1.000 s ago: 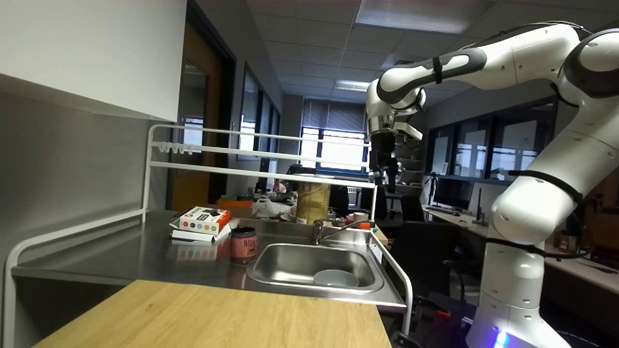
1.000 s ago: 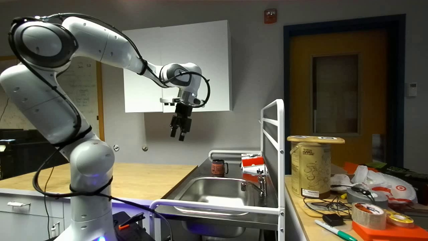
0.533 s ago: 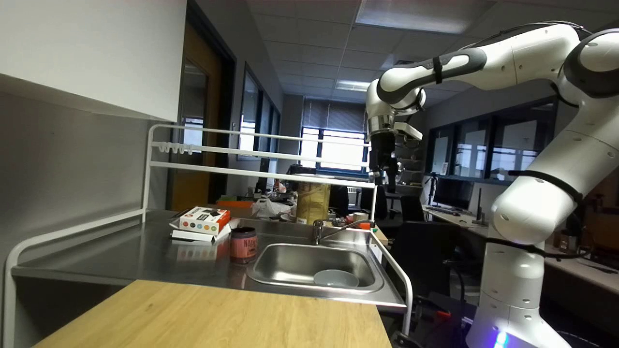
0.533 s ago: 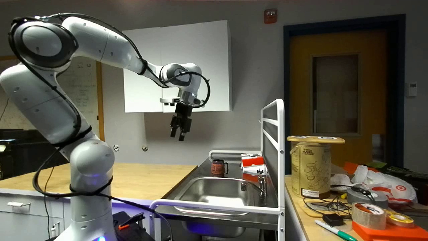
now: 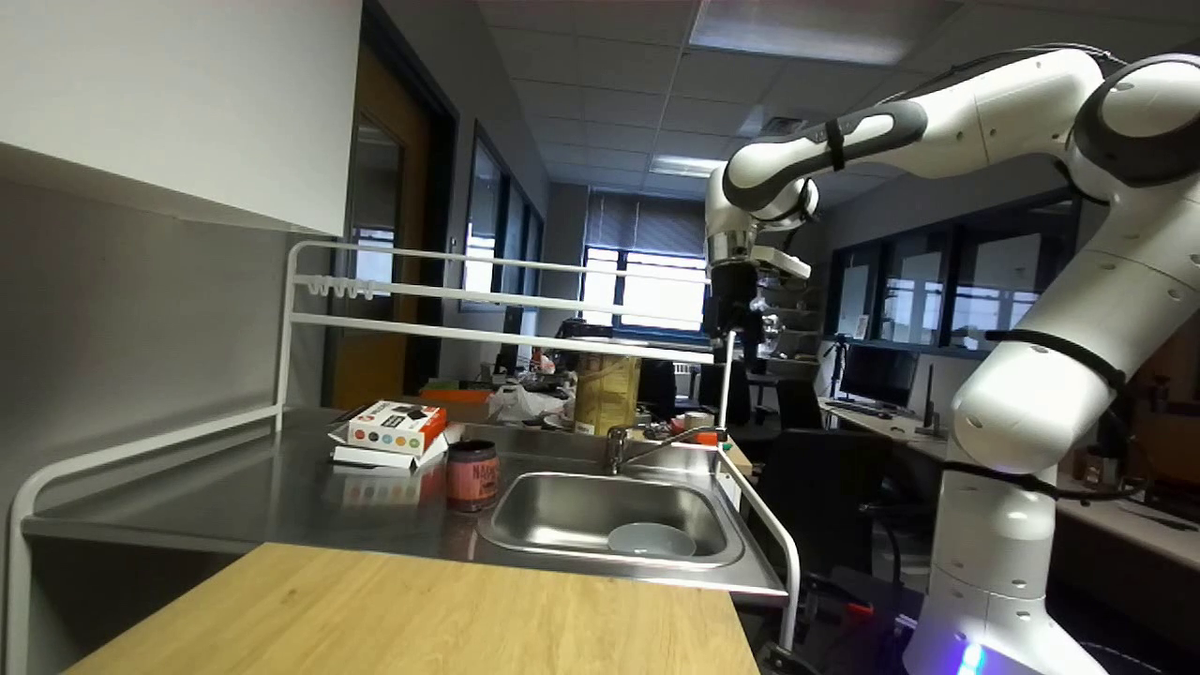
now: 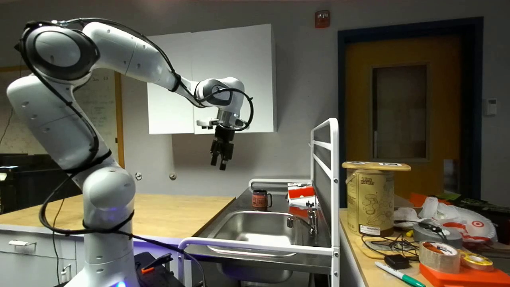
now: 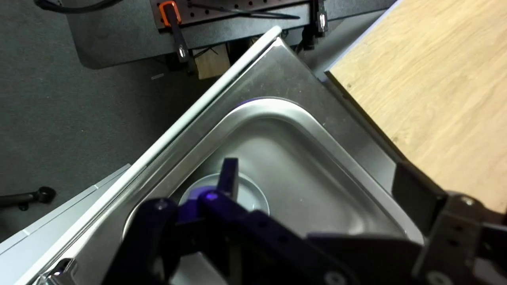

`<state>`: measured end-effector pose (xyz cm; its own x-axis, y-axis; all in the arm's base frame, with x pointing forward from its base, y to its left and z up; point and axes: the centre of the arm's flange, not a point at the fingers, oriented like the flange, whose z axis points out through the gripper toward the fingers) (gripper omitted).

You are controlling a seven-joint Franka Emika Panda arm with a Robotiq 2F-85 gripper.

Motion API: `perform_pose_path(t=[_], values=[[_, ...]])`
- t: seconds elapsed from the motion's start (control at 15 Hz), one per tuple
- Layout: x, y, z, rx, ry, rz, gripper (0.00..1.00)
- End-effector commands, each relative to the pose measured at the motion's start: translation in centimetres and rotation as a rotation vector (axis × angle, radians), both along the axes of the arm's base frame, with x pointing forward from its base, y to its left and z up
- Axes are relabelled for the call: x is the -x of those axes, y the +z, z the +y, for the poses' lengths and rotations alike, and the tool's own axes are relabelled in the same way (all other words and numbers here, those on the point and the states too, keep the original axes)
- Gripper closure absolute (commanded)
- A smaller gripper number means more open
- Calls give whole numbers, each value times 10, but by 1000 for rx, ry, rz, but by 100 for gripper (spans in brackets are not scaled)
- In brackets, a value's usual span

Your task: Put the cup in the sink

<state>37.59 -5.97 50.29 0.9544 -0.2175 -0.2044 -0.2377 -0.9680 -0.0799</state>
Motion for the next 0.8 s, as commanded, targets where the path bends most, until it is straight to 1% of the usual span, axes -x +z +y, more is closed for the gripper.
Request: perform_pose_path(t=[0.0, 0.27, 0.6, 0.73], values=[[-47, 6, 1, 29, -104, -35, 0], [-112, 7, 13, 52, -182, -66, 0], [-192, -8, 49, 85, -226, -48, 0], [-221, -16, 65, 81, -231, -33, 0]])
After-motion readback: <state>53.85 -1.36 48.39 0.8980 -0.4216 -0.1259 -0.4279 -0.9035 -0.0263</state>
